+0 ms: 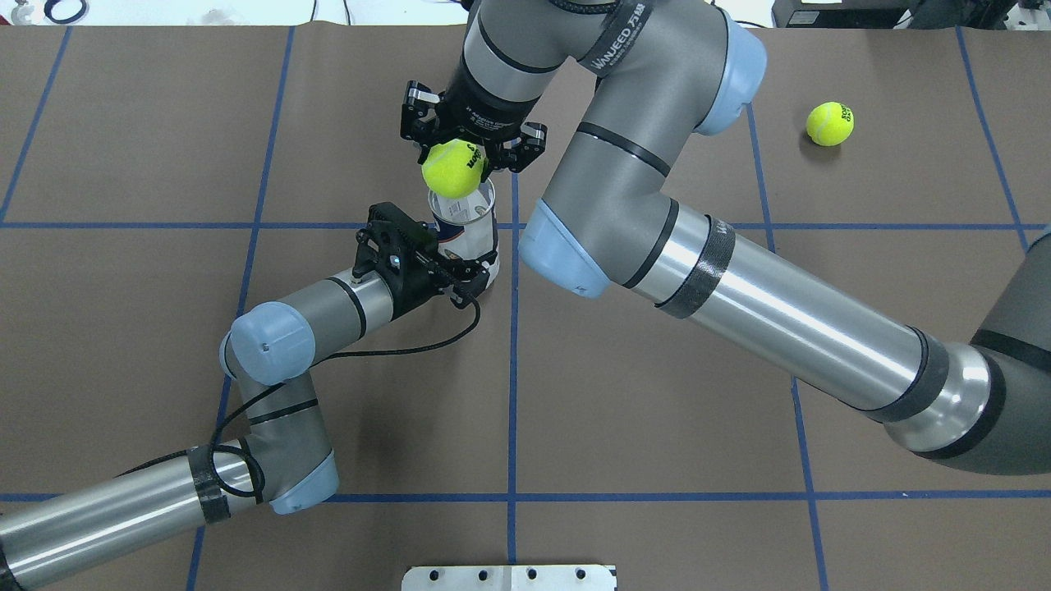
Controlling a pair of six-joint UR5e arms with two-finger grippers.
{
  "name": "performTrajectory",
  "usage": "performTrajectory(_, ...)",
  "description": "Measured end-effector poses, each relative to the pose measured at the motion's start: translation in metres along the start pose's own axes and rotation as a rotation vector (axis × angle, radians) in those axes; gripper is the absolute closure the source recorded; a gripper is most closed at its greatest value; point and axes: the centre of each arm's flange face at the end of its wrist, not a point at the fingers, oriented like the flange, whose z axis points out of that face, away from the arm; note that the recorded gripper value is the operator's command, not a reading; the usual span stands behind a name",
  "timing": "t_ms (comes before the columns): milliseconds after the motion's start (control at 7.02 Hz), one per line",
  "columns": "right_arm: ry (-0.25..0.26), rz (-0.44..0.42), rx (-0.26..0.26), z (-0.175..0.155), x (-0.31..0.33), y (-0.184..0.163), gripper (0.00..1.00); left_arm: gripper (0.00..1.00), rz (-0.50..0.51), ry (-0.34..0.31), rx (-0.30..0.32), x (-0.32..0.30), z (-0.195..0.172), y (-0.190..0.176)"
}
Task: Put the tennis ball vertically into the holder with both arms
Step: 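Lower the ball into the can and open the right gripper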
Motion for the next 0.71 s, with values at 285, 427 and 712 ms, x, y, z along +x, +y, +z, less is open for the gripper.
performTrajectory(285,0.001,0.002,-0.002,0.0009,0.0019,0.0002,0.18,0.33,0.001,-0.002,0.001,-0.0015,0.0001,-0.0008)
performTrajectory(427,0.002,0.003,-0.002,0.0013,0.0034,0.0003,0.02,0.33,0.002,-0.003,0.001,-0.002,0.0002,-0.001)
performTrajectory(712,0.002,0.009,-0.001,0.0009,0.0057,0.001,0.01,0.33,0.002,-0.004,0.002,-0.0025,0.0002,-0.0014)
